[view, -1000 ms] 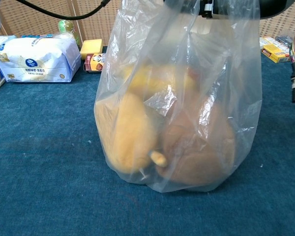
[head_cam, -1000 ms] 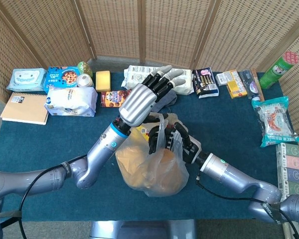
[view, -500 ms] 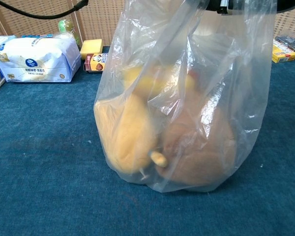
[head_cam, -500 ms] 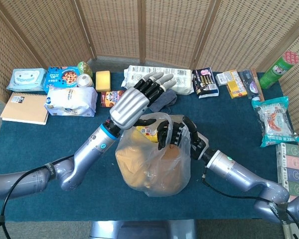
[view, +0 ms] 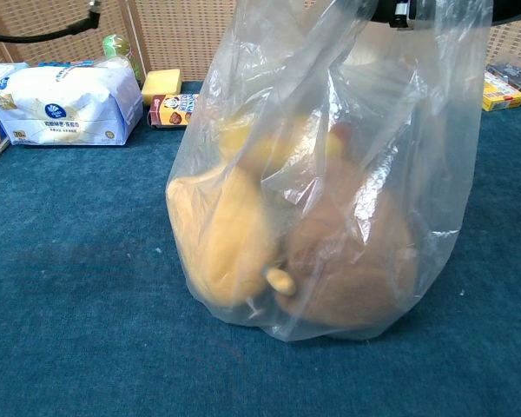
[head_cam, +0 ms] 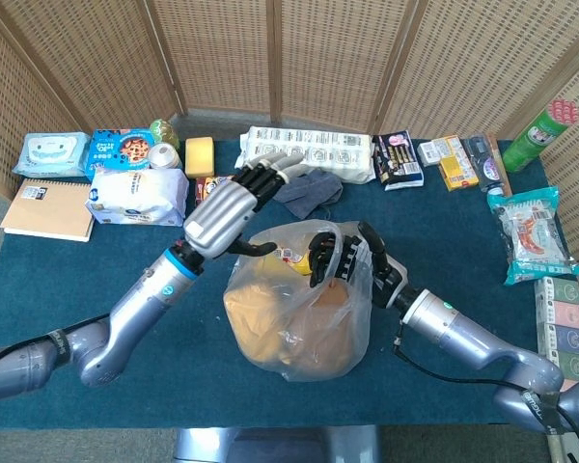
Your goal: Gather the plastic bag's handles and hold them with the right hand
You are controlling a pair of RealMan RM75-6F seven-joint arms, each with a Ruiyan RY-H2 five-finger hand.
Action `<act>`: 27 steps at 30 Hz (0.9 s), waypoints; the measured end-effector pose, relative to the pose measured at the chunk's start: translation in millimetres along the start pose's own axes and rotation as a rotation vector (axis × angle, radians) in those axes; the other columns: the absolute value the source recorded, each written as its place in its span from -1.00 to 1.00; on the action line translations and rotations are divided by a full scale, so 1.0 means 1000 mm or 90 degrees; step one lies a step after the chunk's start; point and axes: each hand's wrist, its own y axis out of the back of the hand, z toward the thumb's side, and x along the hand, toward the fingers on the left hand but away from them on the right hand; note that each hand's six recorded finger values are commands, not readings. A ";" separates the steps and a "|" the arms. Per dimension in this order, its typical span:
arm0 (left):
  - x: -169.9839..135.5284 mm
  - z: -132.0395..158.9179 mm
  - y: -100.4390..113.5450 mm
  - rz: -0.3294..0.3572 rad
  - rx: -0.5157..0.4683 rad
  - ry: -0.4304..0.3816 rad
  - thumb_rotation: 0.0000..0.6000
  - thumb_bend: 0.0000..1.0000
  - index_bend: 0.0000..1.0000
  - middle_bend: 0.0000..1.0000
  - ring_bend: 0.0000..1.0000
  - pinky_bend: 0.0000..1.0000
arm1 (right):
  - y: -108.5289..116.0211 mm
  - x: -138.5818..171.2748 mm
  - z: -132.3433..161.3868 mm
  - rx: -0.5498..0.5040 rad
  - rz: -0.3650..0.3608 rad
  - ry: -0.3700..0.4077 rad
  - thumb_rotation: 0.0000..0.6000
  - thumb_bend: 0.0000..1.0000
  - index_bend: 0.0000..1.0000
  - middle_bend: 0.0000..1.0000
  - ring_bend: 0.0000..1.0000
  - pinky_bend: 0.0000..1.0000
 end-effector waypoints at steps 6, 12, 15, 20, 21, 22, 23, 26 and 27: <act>-0.021 -0.009 0.020 0.033 -0.003 0.011 1.00 -0.92 -1.00 -0.91 -1.00 -0.87 | -0.004 0.001 -0.001 -0.032 0.002 -0.010 -0.51 -0.55 -0.17 0.06 0.15 -0.08; -0.053 -0.026 0.041 0.071 0.024 0.042 1.00 -0.91 -1.00 -0.91 -1.00 -0.87 | -0.014 0.000 -0.002 -0.085 0.004 -0.036 -0.50 -0.57 -0.17 0.06 0.11 -0.08; -0.074 -0.039 0.045 0.070 0.044 0.071 1.00 -0.91 -1.00 -0.91 -1.00 -0.87 | -0.019 -0.001 0.001 -0.115 0.008 -0.040 -0.50 -0.57 -0.18 0.04 0.09 -0.08; -0.115 -0.061 0.049 0.073 0.073 0.126 1.00 -0.91 -1.00 -0.91 -1.00 -0.87 | -0.028 -0.005 0.010 -0.157 0.020 -0.033 -0.50 -0.57 -0.24 -0.02 0.04 -0.08; -0.123 -0.064 0.049 0.073 0.077 0.137 1.00 -0.91 -1.00 -0.91 -1.00 -0.87 | -0.029 -0.005 0.011 -0.162 0.022 -0.031 -0.50 -0.58 -0.25 -0.03 0.03 -0.08; -0.131 -0.068 0.049 0.072 0.081 0.147 1.00 -0.91 -1.00 -0.91 -1.00 -0.87 | -0.030 -0.005 0.013 -0.167 0.024 -0.028 -0.51 -0.58 -0.27 -0.04 0.02 -0.08; -0.142 -0.073 0.049 0.071 0.086 0.163 1.00 -0.91 -1.00 -0.91 -1.00 -0.87 | -0.031 -0.005 0.015 -0.176 0.026 -0.024 -0.50 -0.58 -0.28 -0.05 0.02 -0.08; -0.168 -0.085 0.049 0.072 0.092 0.203 1.00 -0.91 -1.00 -0.91 -1.00 -0.87 | -0.034 -0.005 0.023 -0.196 0.028 -0.008 -0.50 -0.58 -0.29 -0.05 0.01 -0.07; -0.176 -0.088 0.049 0.073 0.092 0.215 1.00 -0.91 -1.00 -0.91 -1.00 -0.87 | -0.034 -0.004 0.025 -0.201 0.028 -0.003 -0.49 -0.58 -0.29 -0.05 0.01 -0.07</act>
